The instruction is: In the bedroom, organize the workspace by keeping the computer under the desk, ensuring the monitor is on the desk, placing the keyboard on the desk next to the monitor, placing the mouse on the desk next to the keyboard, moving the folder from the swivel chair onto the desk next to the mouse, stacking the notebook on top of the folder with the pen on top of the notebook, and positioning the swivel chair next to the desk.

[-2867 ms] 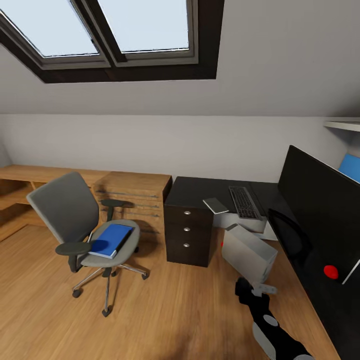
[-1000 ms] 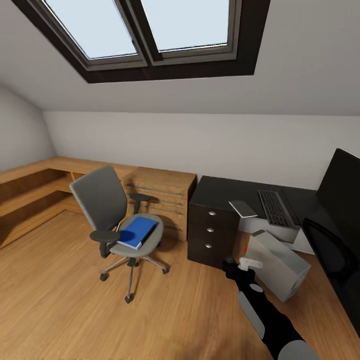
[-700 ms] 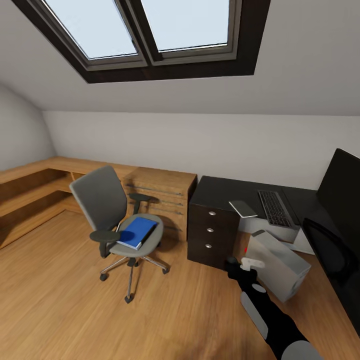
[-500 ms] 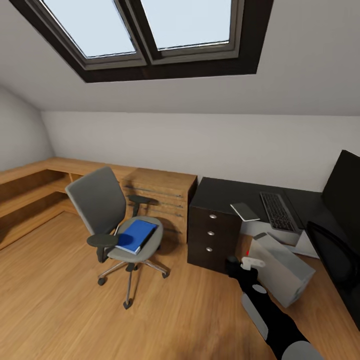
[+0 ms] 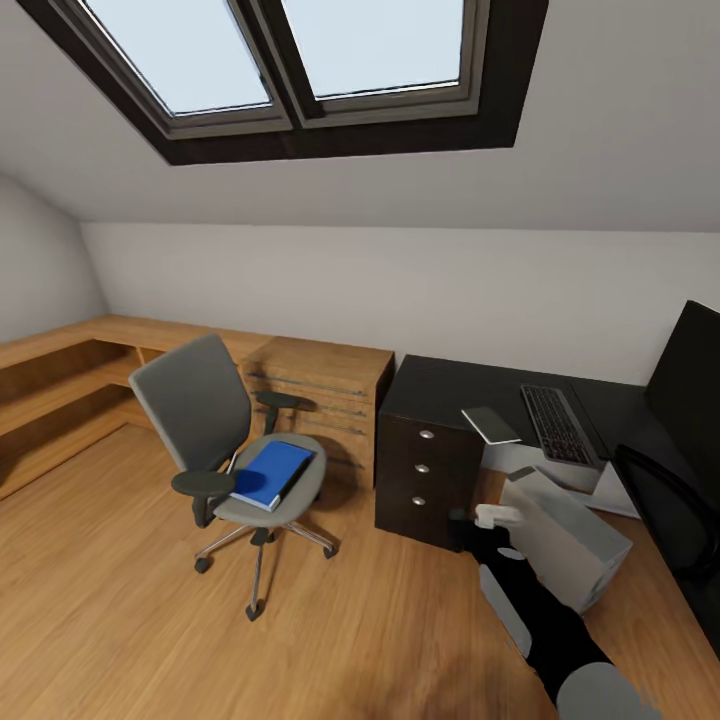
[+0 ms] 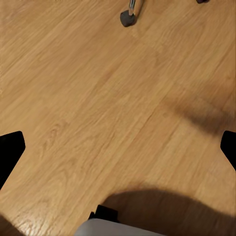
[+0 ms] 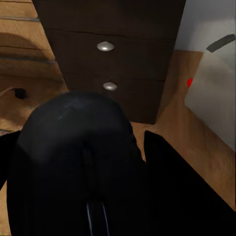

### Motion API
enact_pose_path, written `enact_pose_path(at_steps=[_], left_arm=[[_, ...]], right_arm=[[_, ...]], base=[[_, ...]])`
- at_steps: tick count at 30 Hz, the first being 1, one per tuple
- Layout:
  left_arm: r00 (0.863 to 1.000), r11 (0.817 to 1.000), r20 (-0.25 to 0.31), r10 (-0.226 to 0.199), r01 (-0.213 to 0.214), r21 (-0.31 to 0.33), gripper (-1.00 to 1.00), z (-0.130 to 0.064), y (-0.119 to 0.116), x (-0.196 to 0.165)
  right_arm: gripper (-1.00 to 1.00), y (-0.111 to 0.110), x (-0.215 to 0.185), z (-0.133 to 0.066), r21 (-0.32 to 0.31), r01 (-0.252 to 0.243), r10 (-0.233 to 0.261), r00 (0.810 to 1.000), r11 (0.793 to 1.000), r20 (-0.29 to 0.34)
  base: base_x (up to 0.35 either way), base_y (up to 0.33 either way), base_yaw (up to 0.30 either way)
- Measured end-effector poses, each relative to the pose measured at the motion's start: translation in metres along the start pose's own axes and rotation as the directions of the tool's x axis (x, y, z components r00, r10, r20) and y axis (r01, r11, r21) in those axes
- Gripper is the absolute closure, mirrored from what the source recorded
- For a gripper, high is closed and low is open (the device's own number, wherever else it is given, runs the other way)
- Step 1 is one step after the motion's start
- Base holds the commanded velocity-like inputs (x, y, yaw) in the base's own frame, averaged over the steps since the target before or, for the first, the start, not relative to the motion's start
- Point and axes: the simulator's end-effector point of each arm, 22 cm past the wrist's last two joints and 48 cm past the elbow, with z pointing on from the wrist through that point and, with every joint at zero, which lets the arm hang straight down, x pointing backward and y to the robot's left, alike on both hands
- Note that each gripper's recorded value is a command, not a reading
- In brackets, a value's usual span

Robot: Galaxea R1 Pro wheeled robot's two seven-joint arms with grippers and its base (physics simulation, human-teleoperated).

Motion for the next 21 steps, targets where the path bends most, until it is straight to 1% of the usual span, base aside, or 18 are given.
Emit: enact_pose_path(at_steps=[2,5,8,10,14,16,17,21], left_arm=[[1.000,1.000,0.001,-0.001,0.001,-0.002,-1.00,0.000,0.001,0.000],[1.000,1.000,0.001,-0.003,0.003,-0.005,-1.00,0.000,0.002,0.000],[1.000,1.000,0.000,-0.003,0.003,-0.006,-1.00,0.000,0.003,0.000],[1.000,1.000,0.001,-0.003,0.003,-0.008,-1.00,0.000,0.004,-0.001],[1.000,1.000,0.001,-0.001,0.001,-0.009,-1.00,0.001,0.006,-0.001],[1.000,1.000,0.001,-0.001,0.001,-0.010,-1.00,0.001,0.006,-0.001],[1.000,1.000,0.001,-0.001,0.001,-0.010,-1.00,0.001,0.006,-0.001],[1.000,1.000,0.001,0.000,0.000,-0.010,-1.00,0.001,0.006,-0.001]], right_arm=[[1.00,0.002,-0.016,0.003,-0.002,0.010,-0.010,1.000,1.000,-0.005],[1.00,0.007,-0.060,0.007,0.001,0.021,-0.021,1.000,1.000,0.021],[1.00,0.007,-0.084,0.009,0.013,0.023,-0.023,0.999,1.000,0.037],[1.00,0.008,-0.098,0.008,0.012,0.020,-0.021,0.998,1.000,0.058],[1.00,0.011,-0.111,0.006,0.005,0.008,-0.009,0.995,1.000,0.099],[1.00,0.011,-0.111,0.007,0.005,0.002,-0.002,0.994,1.000,0.113],[1.00,0.011,-0.104,0.011,0.010,-0.011,0.010,0.991,1.000,0.137],[1.00,0.010,-0.101,0.013,0.015,-0.016,0.014,0.989,1.000,0.146]], base=[[0.000,0.000,0.000],[0.000,0.000,0.000],[0.000,0.000,0.000],[0.000,0.000,0.000],[0.000,0.000,0.000],[0.000,0.000,0.000],[0.000,0.000,0.000],[0.000,0.000,0.025]])
